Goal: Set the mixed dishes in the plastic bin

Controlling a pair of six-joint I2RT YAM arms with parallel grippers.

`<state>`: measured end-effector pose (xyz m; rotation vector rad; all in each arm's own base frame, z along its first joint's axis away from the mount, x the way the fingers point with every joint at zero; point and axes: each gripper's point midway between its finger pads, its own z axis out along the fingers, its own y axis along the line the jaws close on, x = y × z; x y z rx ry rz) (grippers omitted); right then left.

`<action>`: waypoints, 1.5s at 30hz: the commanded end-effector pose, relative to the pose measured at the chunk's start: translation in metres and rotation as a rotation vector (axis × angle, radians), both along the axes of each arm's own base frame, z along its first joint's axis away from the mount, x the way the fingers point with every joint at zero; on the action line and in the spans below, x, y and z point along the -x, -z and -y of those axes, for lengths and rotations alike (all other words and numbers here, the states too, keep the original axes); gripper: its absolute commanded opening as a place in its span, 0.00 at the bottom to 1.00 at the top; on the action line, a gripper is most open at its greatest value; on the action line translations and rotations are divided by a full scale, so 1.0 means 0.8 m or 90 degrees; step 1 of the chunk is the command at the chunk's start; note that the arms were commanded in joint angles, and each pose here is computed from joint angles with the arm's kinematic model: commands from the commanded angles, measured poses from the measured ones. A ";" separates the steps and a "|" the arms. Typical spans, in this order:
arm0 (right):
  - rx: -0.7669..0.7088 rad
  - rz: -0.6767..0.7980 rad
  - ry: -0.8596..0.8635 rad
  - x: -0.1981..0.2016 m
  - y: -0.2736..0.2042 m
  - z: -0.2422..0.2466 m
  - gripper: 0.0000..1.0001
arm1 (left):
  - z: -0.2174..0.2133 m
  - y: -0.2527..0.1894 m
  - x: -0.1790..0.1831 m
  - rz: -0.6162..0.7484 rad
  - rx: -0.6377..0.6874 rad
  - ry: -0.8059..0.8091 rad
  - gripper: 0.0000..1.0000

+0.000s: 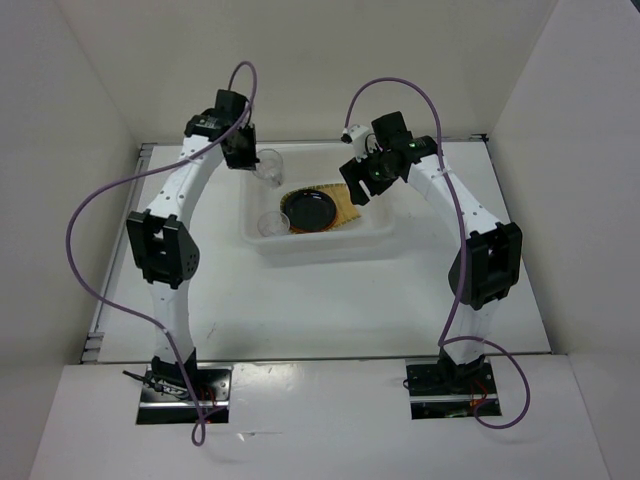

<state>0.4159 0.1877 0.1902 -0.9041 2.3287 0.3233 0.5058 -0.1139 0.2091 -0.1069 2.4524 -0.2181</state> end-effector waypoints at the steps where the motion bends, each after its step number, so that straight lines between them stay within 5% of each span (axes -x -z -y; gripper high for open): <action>1: -0.003 0.031 0.004 0.005 -0.027 0.008 0.78 | -0.001 -0.010 -0.005 0.023 -0.036 0.005 0.00; 31: 0.003 0.010 0.013 0.007 -0.013 0.024 0.78 | 0.006 0.117 -0.003 -0.124 -0.102 -0.063 0.04; 37: 0.003 0.010 0.019 0.005 -0.013 0.028 0.78 | 0.013 0.131 0.004 -0.147 -0.089 -0.050 0.28; 38: 0.003 0.010 0.019 0.005 -0.013 0.028 0.78 | 0.016 0.135 0.005 -0.152 -0.079 -0.050 0.45; 42: 0.003 0.010 0.019 0.005 -0.013 0.028 0.78 | 0.013 0.119 0.001 -0.131 -0.081 -0.064 0.70; 45: 0.003 0.010 0.019 0.005 -0.013 0.028 0.79 | 0.005 0.073 -0.009 -0.088 -0.089 -0.089 0.75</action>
